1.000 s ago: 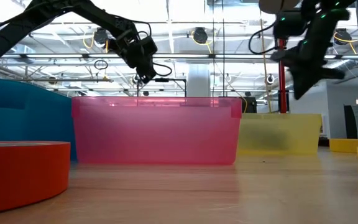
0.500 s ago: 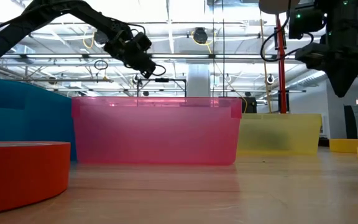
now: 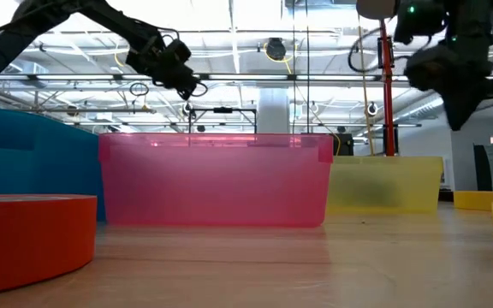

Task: Pick and place Stapler, Stapler remover, tape
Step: Put the yellow stapler into the yellow bin

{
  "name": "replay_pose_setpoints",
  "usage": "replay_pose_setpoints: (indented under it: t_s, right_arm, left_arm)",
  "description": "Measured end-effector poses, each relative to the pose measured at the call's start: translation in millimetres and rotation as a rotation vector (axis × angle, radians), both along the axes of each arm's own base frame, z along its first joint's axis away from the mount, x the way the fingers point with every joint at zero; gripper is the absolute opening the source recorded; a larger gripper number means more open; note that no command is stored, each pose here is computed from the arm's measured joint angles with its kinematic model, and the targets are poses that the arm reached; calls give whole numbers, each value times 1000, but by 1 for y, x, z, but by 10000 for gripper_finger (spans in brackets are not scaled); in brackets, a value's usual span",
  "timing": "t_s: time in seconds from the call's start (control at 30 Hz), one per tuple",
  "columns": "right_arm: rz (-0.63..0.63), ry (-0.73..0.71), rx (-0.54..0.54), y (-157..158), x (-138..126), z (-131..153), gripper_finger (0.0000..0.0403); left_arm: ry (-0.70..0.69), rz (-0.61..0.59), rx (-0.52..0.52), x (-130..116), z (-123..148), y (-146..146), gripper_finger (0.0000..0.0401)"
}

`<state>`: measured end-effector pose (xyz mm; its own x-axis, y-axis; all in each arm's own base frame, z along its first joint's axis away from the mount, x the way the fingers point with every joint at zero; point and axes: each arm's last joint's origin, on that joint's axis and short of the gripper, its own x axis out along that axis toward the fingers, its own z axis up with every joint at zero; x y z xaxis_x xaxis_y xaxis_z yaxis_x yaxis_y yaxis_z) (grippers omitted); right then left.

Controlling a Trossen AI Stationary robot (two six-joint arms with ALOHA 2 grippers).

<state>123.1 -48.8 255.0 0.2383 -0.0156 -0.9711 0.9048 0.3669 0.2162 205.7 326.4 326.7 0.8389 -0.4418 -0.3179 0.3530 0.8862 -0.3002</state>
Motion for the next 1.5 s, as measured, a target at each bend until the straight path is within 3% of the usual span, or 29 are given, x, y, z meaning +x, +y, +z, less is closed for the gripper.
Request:
replay_pose_setpoints:
  t_s: [0.13, 0.3, 0.5, 0.67, 0.73, 0.9, 1.23, 1.4, 1.5]
  right_arm:
    - [108, -106, -51, 7, 13, 3, 0]
    - [227, -212, -110, 19, 26, 8, 0]
    - [397, -381, -149, 40, 43, 16, 0]
    - [448, -548, -136, 59, 59, 24, 0]
    - [468, -614, -126, 67, 67, 27, 0]
    - [500, -715, -100, 84, 88, 27, 0]
    - [525, -758, -20, 116, 129, 2, 0]
    - [510, -774, -3, 120, 135, -1, 0]
    - [500, -770, -1, 118, 135, -1, 0]
  left_arm:
    - [5, 5, 4, -2, 19, -14, 145]
    - [33, -54, 58, 11, 49, -52, 145]
    - [-10, -145, 115, 19, 83, -102, 145]
    - [-91, -224, 116, 16, 99, -136, 145]
    - [-132, -274, 100, 16, 96, -149, 145]
    - [-69, -339, 23, 11, 72, -177, 145]
    - [-89, -454, -41, -9, 35, -227, 145]
    - [-88, -455, -34, -3, 22, -237, 145]
    - [60, -337, -6, 9, 13, -238, 145]
